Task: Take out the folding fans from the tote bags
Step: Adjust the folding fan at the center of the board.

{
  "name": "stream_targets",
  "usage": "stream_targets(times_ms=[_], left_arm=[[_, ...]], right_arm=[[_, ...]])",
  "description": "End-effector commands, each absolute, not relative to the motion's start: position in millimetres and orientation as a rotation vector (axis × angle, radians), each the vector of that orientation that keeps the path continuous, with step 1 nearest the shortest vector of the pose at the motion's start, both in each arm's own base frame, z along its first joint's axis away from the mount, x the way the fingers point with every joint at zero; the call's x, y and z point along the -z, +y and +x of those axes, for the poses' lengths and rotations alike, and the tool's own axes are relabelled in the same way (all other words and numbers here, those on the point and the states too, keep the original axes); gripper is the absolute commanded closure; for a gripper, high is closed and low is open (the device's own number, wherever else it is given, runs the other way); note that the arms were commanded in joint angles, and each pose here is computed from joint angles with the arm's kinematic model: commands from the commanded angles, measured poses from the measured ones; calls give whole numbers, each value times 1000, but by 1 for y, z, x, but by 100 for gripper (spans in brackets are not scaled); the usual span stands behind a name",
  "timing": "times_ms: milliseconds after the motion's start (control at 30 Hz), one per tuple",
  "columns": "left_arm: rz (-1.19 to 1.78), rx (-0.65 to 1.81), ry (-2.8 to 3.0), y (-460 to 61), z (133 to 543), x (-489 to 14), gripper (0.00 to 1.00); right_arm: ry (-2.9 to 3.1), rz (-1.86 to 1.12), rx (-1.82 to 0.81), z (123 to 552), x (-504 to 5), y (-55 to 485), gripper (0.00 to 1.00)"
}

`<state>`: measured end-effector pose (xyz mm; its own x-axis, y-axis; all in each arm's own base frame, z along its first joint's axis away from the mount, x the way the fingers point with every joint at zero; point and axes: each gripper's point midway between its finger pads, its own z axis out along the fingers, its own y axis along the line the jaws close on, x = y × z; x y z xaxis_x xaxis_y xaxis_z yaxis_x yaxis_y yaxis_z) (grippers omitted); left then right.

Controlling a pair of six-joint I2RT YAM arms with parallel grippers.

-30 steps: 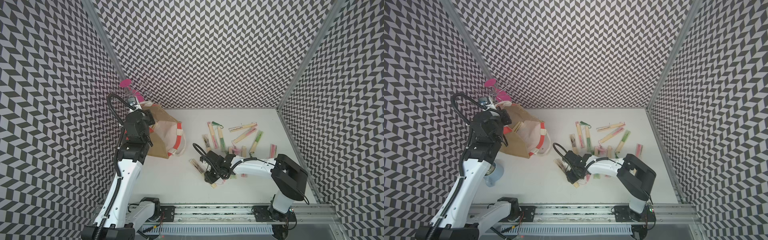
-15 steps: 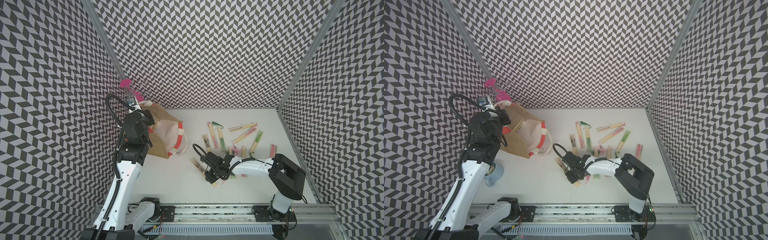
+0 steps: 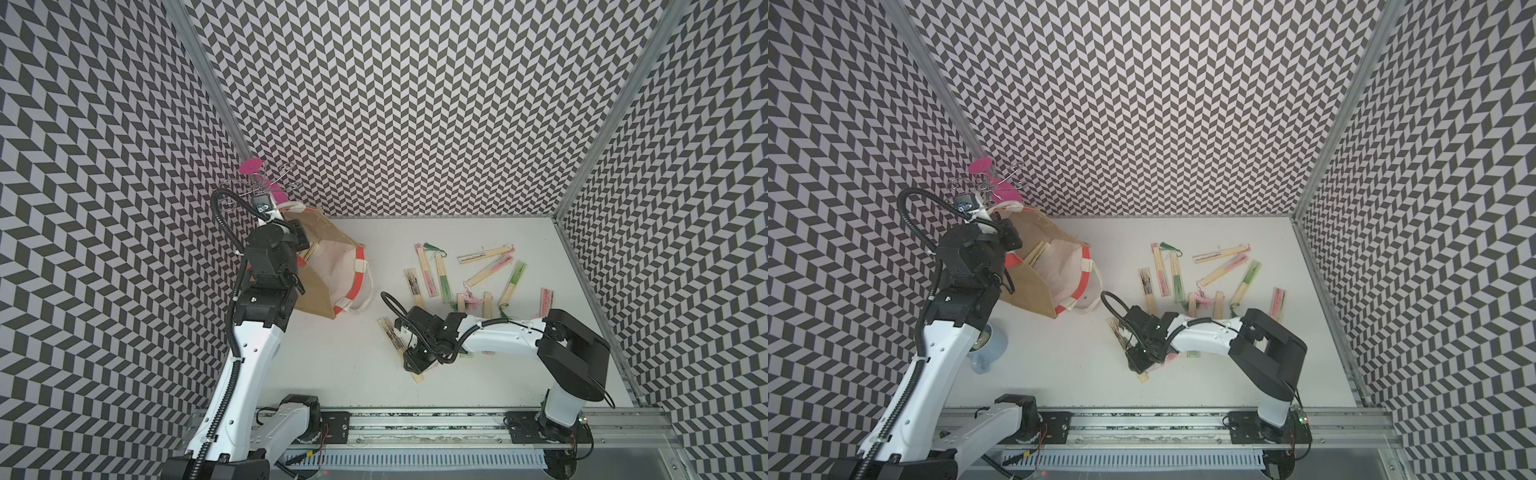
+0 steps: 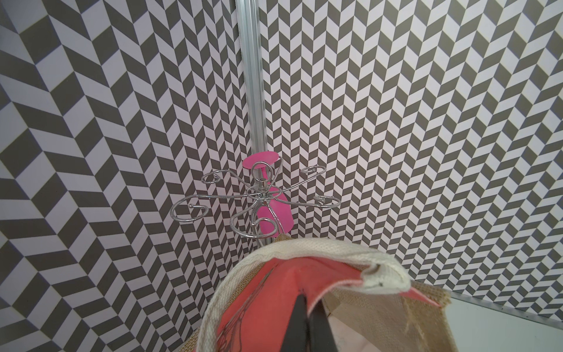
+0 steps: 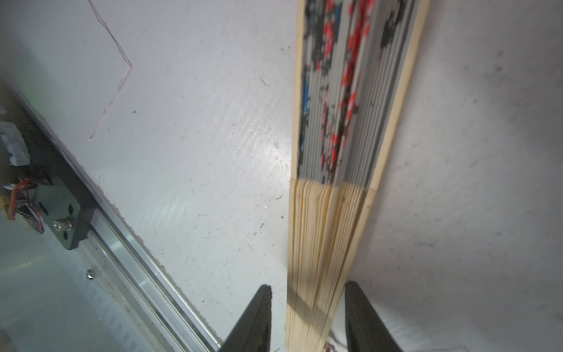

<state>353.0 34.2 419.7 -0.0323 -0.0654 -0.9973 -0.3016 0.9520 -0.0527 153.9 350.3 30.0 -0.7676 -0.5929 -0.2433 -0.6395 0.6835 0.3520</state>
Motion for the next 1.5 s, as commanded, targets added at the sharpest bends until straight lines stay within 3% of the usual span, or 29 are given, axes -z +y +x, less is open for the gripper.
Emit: stream_targets(times_ms=[0, 633, 733, 867, 1133, 1467], left_arm=[[-316, -143, 1472, 35, 341, -457, 100], [-317, -134, 1469, 34, 341, -457, 100], [-314, -130, 1472, 34, 343, -456, 100], [-312, -127, 1475, 33, 343, -456, 100], [-312, -134, 1472, 34, 339, -457, 100], [-313, -130, 1478, 34, 339, -454, 100]], right_arm=[[2749, -965, -604, 168, -37, 351, 62], [2836, -984, -509, 159, -1, 343, 78], [2807, -989, -447, 166, -11, 342, 68], [2713, -957, -485, 182, -47, 351, 62], [2697, -936, -792, 184, -65, 367, 62], [2805, -952, -735, 167, -27, 347, 63]])
